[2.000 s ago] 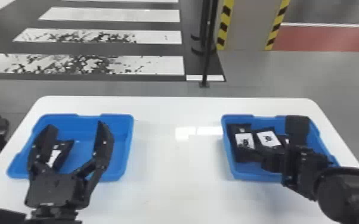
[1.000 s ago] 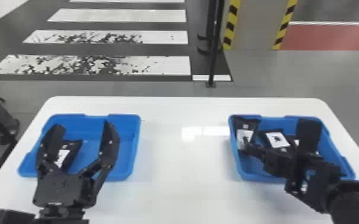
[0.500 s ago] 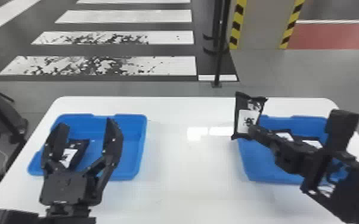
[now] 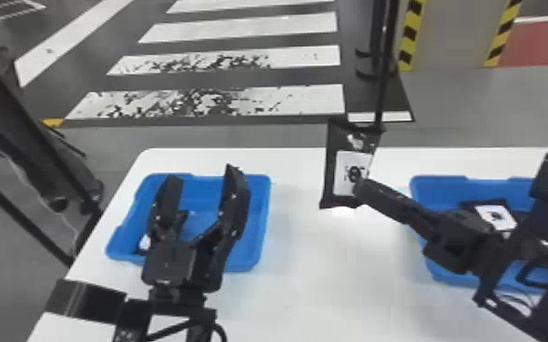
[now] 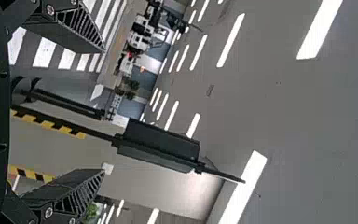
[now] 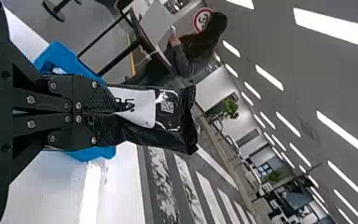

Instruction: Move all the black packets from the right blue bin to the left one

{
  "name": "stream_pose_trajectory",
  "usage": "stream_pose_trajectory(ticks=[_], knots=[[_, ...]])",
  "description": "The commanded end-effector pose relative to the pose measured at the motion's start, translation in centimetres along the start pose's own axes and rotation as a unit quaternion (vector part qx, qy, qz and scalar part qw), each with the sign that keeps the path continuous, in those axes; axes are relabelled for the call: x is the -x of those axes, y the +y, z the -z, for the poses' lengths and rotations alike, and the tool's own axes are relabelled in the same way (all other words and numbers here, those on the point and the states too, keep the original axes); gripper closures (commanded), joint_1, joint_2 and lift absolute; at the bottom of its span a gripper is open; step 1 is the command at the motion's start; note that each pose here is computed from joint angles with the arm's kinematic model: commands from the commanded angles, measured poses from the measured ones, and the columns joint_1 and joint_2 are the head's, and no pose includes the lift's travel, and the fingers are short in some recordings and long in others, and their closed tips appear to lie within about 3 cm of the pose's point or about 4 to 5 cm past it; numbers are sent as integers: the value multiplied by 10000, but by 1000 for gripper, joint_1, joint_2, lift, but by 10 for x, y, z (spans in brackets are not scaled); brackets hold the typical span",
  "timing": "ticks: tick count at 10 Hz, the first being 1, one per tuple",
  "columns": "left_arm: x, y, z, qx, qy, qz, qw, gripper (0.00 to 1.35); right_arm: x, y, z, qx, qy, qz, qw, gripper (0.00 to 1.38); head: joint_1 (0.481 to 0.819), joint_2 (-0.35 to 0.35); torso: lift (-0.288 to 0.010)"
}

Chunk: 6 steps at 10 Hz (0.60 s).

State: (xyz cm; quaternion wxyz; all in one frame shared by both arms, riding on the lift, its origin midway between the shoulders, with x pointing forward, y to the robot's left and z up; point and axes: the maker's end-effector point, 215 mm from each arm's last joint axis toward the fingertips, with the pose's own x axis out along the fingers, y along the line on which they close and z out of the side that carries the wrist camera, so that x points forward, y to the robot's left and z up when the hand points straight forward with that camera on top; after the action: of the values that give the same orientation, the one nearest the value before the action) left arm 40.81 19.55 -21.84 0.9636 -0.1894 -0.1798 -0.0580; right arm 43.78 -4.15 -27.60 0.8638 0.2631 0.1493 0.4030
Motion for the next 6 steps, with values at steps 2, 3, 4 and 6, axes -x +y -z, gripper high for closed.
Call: stream_pose_trajectory(ticks=[2,3,4,6], knots=[[-10,-13,14,180,244,266,9992,125,-18,42,18,-245,212,-582,9978,1202,695,212,-140],[-10,-16,18,216,316,327,9987,125,-21,52,22,-295,265,-707,9967,1202,695,228,-140],[-12,-21,22,217,474,447,9976,131,-25,60,29,-425,354,-840,9949,1202,695,238,-140],[-15,-35,25,265,584,670,9957,139,-35,75,41,-556,504,-1097,9911,1202,695,250,-140]])
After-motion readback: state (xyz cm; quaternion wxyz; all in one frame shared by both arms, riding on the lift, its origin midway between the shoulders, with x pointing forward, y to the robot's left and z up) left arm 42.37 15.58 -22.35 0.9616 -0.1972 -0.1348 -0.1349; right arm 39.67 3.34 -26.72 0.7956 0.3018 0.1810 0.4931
